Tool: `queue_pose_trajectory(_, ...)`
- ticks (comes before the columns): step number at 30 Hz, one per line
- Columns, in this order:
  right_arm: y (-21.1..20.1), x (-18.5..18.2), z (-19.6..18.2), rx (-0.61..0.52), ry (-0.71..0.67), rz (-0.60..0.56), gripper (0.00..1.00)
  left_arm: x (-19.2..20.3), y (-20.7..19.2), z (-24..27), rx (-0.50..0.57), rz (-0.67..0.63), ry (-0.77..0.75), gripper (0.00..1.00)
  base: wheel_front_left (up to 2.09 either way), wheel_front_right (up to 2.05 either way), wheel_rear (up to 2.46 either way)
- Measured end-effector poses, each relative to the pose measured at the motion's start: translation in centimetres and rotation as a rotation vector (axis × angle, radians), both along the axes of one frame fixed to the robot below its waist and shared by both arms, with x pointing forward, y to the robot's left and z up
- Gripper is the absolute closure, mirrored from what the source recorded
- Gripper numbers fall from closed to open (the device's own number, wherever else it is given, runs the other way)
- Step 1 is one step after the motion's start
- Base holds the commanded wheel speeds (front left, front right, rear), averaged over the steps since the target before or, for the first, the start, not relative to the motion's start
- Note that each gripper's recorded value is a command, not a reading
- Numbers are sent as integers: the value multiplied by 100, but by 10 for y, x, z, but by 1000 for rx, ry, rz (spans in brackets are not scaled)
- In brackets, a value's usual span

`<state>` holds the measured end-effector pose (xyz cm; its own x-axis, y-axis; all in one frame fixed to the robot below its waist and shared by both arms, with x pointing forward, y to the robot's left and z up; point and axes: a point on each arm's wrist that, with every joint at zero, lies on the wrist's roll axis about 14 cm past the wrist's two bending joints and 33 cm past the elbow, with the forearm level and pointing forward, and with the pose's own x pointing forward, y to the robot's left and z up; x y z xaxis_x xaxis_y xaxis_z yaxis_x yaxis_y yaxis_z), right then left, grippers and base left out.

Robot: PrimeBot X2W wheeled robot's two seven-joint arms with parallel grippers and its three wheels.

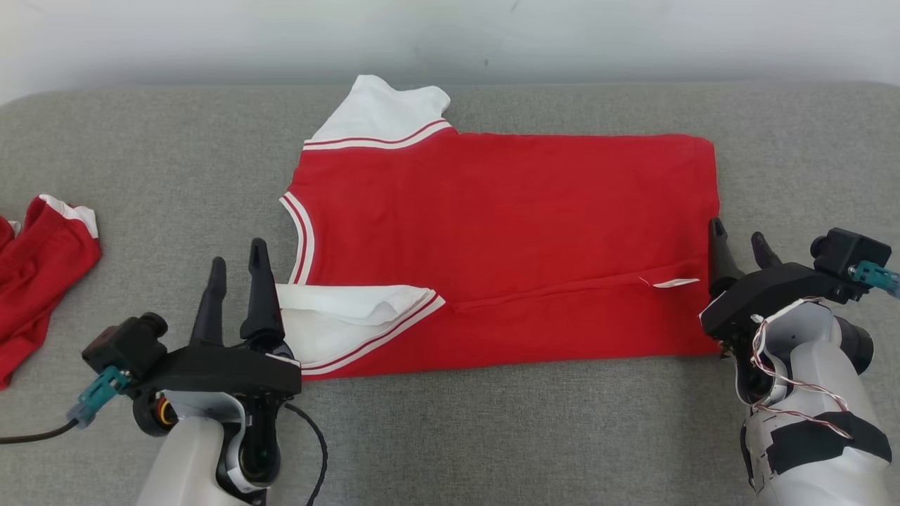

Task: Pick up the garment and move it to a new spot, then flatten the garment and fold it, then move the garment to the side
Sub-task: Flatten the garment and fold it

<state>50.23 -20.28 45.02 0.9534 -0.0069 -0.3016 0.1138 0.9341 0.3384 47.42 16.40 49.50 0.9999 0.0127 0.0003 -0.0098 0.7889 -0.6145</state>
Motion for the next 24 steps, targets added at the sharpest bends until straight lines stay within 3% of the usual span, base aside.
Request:
queue_pose_trajectory(5, -5, 0, 12, -7, -46, -22, 0, -5, 8, 16, 99, 4, -62, 0, 0, 0, 0)
queue_pose_trajectory(9, -10, -6, 19, -41, -54, -21, 0, -26, 10, -4, 219, -27, -8, 0, 0, 0, 0)
queue_pose_trajectory(20, -46, -60, -10, -120, 112, -66, 0, -64, -2, -54, 491, -180, 139, 0, 0, 0, 0)
queue_pose_trajectory(24, -49, -76, -26, -109, 180, -66, 0, -69, -4, -71, 512, -202, 194, 0, 0, 0, 0)
